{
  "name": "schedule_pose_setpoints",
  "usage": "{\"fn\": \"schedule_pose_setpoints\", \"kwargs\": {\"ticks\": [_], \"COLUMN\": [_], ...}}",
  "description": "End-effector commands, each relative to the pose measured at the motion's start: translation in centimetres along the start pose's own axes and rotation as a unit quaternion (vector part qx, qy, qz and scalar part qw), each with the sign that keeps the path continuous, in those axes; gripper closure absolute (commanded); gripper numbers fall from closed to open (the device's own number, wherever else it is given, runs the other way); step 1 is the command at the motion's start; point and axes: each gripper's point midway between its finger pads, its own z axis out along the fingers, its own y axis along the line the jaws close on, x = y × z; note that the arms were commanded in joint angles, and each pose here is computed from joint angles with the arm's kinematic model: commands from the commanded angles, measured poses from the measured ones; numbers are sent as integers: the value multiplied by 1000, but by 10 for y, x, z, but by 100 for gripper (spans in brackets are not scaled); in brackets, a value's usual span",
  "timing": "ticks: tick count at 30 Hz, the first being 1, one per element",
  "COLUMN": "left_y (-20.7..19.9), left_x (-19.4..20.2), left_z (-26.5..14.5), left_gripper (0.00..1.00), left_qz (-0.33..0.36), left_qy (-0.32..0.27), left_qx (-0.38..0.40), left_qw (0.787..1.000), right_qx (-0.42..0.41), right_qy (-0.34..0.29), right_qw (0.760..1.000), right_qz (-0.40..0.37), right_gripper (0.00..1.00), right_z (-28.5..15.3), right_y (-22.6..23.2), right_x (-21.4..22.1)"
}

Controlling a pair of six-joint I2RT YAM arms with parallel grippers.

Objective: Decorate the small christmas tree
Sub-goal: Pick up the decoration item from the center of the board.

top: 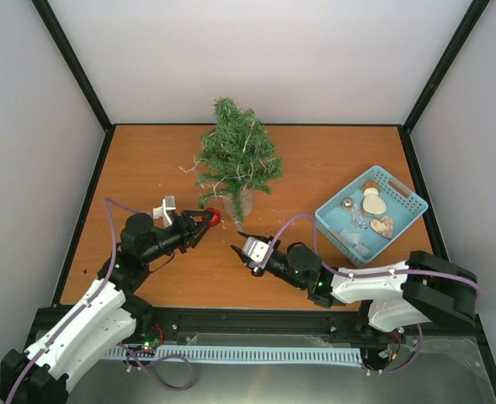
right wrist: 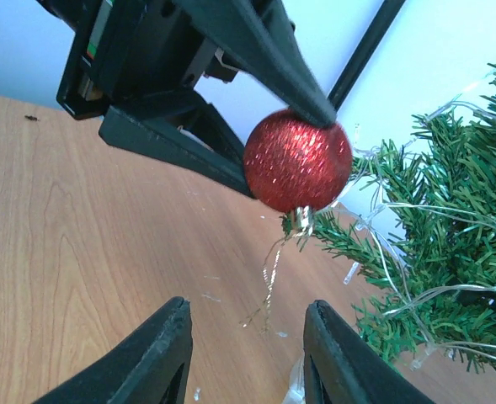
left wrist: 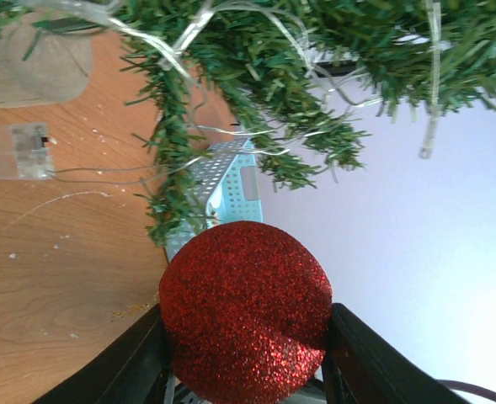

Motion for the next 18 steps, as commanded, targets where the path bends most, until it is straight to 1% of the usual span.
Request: {"fn": "schedule_pose_setpoints", "kwargs": {"ticks": [1,6,12,18], "left_y": [-30,-38,-41,-47], "left_x": [4,6,7,7], "left_z": [-8,-11,-13,-14], "left_gripper": [56,56,55,55], "left_qz": [0,1,-3,0], "left_qy": [9,13,15,15], "left_qx": [27,36,40,46], "left_qw": [1000,999,999,999], "right_qx": [42,51,39,31], "right_qy": [-56,-34,-28,-20], "right_qw": [996,995,996,996], "right_qz": [47,85,81,84], "right_gripper": [62,61,60,62], "right_z": [7,17,27,36], "right_y": [-17,-27,-26,-26], "right_x": [-23,-7,-6,-1]}}
